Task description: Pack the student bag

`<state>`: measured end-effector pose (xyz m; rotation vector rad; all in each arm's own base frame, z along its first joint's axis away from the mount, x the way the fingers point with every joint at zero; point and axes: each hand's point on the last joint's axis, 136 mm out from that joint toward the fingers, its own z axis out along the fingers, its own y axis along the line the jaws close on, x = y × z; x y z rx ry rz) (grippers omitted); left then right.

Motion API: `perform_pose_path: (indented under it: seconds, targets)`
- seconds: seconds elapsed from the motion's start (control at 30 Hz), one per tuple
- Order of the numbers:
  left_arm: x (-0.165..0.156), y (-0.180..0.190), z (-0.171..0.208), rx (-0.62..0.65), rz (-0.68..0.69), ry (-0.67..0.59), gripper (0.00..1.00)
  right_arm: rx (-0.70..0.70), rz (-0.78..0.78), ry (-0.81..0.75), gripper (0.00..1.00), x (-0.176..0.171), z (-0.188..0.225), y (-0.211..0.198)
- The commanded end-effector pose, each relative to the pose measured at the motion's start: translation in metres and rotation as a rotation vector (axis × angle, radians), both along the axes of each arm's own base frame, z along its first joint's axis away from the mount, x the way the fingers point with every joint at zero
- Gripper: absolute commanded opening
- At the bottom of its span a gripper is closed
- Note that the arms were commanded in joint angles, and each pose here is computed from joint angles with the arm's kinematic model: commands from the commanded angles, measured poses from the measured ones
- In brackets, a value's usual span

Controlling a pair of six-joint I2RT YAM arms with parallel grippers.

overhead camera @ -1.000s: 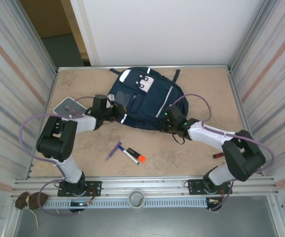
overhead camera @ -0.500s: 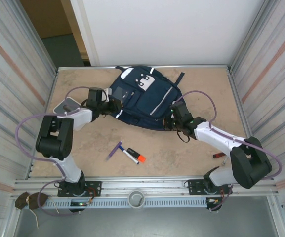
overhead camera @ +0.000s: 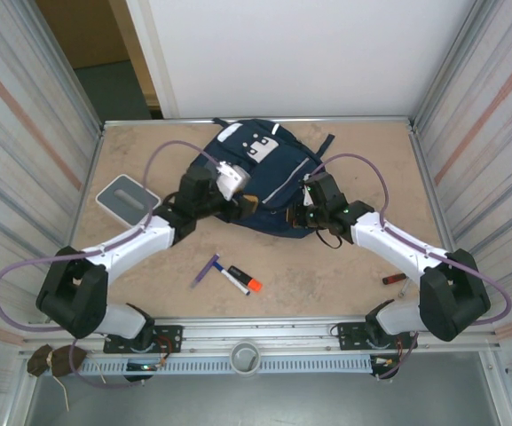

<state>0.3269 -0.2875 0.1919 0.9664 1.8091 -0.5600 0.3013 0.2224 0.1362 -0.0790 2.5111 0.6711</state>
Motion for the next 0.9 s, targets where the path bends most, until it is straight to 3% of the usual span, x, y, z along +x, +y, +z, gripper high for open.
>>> perform_pose_path:
  seconds: [0.0, 0.17, 0.37, 0.53, 0.67, 0.87]
  targets:
    - [-0.016, -0.021, 0.0, 0.13, -0.189, -0.245, 0.63, 0.103, 0.086, -0.075, 0.0, 0.002, 0.044, 0.019]
    - [-0.006, -0.041, -0.015, 0.253, -0.225, -0.318, 0.62, 0.156, 0.114, -0.079, 0.0, -0.002, 0.054, 0.025]
    - [-0.002, -0.054, -0.027, 0.278, -0.269, -0.339, 0.54, 0.199, 0.124, -0.085, 0.0, -0.009, 0.059, 0.024]
    - [0.004, -0.057, -0.035, 0.3, -0.273, -0.357, 0.37, 0.203, 0.14, -0.087, 0.0, -0.012, 0.059, 0.023]
    - [0.007, -0.05, -0.03, 0.29, -0.259, -0.385, 0.19, 0.095, 0.091, -0.082, 0.0, -0.007, 0.045, -0.002]
    - [0.005, -0.031, -0.01, 0.186, -0.267, -0.395, 0.1, -0.179, -0.103, -0.043, 0.0, 0.011, 0.012, -0.069]
